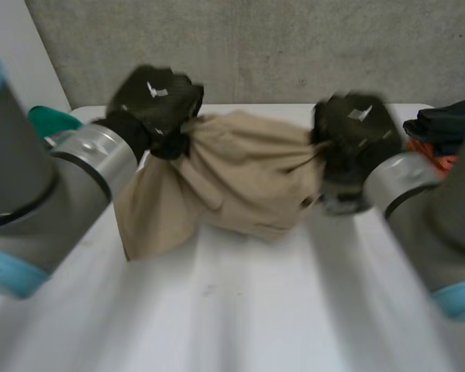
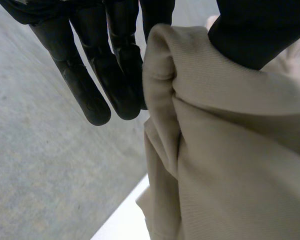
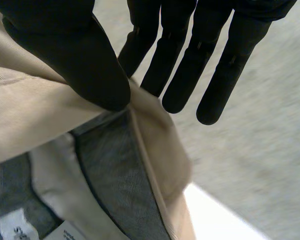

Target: Fold the laundry.

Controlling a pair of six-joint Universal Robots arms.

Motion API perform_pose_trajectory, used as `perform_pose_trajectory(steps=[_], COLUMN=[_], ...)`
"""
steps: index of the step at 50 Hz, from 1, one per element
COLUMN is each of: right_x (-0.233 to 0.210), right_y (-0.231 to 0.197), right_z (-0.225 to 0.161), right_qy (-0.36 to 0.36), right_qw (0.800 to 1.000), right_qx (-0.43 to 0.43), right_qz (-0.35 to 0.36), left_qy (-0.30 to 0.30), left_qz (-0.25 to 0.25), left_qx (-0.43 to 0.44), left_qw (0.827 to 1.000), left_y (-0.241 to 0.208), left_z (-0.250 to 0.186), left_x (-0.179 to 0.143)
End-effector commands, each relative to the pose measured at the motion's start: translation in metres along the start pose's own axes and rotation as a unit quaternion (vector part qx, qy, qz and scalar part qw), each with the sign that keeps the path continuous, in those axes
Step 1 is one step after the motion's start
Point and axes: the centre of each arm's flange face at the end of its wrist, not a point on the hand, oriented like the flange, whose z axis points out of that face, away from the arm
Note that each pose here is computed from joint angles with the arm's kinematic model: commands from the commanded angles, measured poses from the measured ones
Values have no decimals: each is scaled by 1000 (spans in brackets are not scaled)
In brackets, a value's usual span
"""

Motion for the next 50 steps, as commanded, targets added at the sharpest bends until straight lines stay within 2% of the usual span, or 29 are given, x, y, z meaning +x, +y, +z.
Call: perform_pose_trajectory(steps=[1, 6, 12, 17, 20, 24, 27, 32, 34, 39, 43, 50], right_x=[34, 42, 34, 23, 19, 16, 13, 6, 2, -9, -23, -55], right_y=[-35, -6, 43, 83, 92, 83, 64, 46, 48, 63, 81, 101], right_z=[14, 50, 98, 129, 129, 115, 89, 40, 26, -19, -42, -59], right_qy=[17, 25, 16, 29, 33, 31, 19, -7, -17, -62, -102, -142], right_qw=[999, 999, 999, 997, 996, 996, 996, 995, 993, 983, 976, 974], right_qx=[13, -14, -26, 0, -10, -19, -30, -74, -97, -169, -192, -169], right_qz=[-34, -38, -40, -65, -77, -81, -79, -69, -64, -31, 2, 41], left_qy=[2, 19, 36, 35, 31, 5, -22, -49, -47, -14, 30, 30], left_qz=[-91, -99, -102, -101, -99, -95, -90, -71, -62, -27, 2, 35], left_qx=[6, -42, -97, -89, -76, -61, -58, -65, -71, -94, -123, -114], left_qw=[996, 994, 989, 990, 992, 994, 994, 994, 994, 995, 992, 992], left_y=[-19, 15, 70, 89, 91, 89, 87, 74, 75, 75, 93, 116], left_z=[-17, 3, 50, 84, 97, 103, 103, 80, 72, 39, 9, 11], left_x=[-3, 10, 34, 44, 45, 35, 24, -9, -11, -1, 16, 23])
